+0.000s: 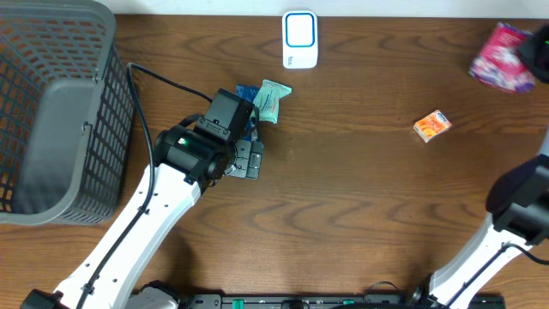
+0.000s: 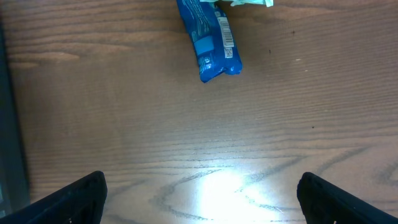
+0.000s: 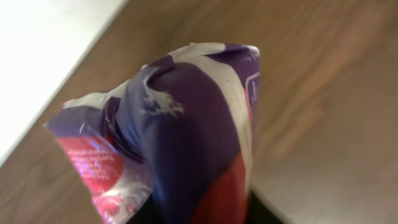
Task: Scan the item barcode
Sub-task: 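Carry the purple box to the far right and release it, then move the right gripper to the orange pack and grasp it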
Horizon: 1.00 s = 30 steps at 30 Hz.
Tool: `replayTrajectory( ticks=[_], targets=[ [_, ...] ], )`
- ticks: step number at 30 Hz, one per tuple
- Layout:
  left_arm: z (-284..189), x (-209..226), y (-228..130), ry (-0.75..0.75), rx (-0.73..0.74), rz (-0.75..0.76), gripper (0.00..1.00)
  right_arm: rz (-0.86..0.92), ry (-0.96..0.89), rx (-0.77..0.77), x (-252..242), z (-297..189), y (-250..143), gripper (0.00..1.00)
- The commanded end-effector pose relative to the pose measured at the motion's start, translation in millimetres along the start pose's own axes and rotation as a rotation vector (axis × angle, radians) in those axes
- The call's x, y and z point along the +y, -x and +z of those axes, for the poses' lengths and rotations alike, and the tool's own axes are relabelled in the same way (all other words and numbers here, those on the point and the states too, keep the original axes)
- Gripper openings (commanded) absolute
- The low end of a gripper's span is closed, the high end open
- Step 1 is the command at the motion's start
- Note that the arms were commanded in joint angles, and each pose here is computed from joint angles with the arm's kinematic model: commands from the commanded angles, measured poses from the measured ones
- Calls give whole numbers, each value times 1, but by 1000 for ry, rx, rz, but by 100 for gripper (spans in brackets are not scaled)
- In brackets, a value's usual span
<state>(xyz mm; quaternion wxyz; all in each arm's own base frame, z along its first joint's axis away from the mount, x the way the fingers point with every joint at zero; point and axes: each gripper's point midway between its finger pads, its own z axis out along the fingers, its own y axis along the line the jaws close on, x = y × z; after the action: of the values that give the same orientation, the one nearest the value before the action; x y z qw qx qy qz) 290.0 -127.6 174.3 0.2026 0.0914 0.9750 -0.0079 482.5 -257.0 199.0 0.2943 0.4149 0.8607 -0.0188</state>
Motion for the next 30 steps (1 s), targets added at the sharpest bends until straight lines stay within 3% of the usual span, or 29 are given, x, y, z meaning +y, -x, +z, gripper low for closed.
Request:
replayTrajectory(
  ticks=[1,2,3,4,5,6,10,14,19,22,26,28,30],
  targets=[
    [1,2,-1,8,5,1,98,-72,-88,20,-46,17,0,48],
    [1,2,-1,8,6,1,98,-66,-108,28,-58,22,-1,58],
    [1,2,-1,8,5,1,98,-51,-125,39,-70,28,-5,78],
    [1,2,-1,8,5,1,98,-41,-133,52,-78,32,-9,88],
    [1,2,-1,8,5,1,98,-34,-138,67,-84,37,-14,97],
    [1,2,-1,8,5,1,98,-29,-145,79,-89,41,-18,99],
    [1,2,-1,8,5,1,98,-18,-117,161,-93,57,-46,99],
    [1,2,-1,8,5,1,98,-99,249,288,-25,53,-79,99],
    [1,2,-1,8,5,1,98,-91,508,432,35,28,-114,97],
    [1,2,-1,8,5,1,98,-107,419,502,31,27,-135,97],
    [1,2,-1,8,5,1,98,-126,163,594,-2,28,-164,97],
    [1,2,-1,8,5,1,98,-128,131,634,-7,26,-176,98],
    [1,2,-1,8,5,1,98,-114,150,681,-6,25,-189,92]
  ],
)
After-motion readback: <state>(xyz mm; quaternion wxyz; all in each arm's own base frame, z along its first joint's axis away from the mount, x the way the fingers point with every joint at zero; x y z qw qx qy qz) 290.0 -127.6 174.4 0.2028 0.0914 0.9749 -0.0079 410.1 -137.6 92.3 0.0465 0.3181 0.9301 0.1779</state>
